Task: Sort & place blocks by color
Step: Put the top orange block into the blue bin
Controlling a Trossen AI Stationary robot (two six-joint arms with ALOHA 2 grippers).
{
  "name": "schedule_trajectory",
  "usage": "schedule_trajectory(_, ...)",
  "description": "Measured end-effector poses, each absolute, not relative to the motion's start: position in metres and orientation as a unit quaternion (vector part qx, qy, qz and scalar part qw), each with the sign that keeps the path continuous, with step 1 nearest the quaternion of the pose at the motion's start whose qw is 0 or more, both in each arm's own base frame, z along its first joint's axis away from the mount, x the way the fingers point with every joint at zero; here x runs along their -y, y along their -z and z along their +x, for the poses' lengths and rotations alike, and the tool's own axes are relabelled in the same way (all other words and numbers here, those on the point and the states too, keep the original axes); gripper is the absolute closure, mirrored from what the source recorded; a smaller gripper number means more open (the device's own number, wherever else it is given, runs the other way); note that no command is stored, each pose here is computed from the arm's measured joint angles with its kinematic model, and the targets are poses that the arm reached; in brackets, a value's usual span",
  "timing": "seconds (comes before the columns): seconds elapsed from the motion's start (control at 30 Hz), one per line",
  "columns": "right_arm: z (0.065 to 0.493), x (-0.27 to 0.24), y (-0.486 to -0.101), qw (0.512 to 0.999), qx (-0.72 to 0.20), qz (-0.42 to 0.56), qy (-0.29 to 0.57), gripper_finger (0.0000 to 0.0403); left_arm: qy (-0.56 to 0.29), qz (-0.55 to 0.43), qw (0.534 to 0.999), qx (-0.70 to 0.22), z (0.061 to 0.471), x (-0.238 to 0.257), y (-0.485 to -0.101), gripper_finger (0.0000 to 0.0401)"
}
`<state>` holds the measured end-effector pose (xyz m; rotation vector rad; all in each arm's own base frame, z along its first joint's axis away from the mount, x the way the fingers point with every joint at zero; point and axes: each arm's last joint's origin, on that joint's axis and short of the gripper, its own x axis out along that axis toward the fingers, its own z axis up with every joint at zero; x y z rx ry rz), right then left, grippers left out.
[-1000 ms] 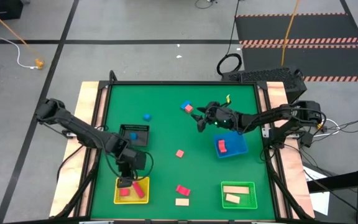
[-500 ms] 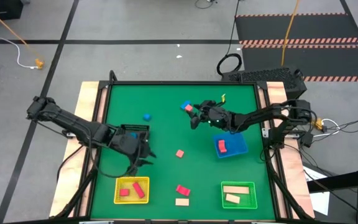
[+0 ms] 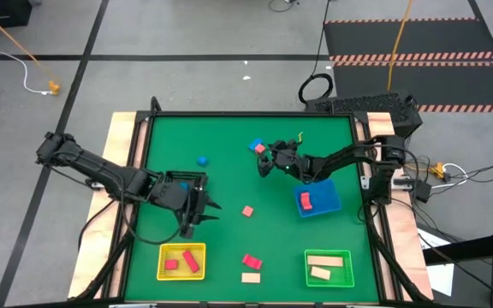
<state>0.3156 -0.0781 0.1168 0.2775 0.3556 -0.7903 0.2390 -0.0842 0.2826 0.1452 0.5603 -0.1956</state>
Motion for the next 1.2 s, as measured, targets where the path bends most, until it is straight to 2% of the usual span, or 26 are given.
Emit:
schedule_trajectory(0.5,0.326,0.098,-0.087,0.891,-0.199,0.123,0.390,0.0156,0.084,0.075,0.949,-0.295,0.239,0.078,-0.279,0.0260)
schedule_trajectory(0.73,0.325,0.109,-0.086,0.897,-0.188,0.177,0.359,0.0158,0.084,0.075,0.947,-0.302,0.238,0.078,-0.278,0.0260)
schedule_trajectory(0.87,0.324,0.113,-0.086,0.896,-0.183,0.180,0.362,0.0189,0.085,0.075,0.947,-0.302,0.238,0.078,-0.278,0.0260)
schedule_trajectory(1.07,0.324,0.115,-0.087,0.894,-0.177,0.192,0.365,0.0285,0.084,0.074,0.947,-0.303,0.238,0.078,-0.278,0.0260)
schedule_trajectory(1.2,0.325,0.114,-0.087,0.899,-0.177,0.207,0.344,0.0288,0.084,0.073,0.947,-0.303,0.238,0.078,-0.278,0.0260)
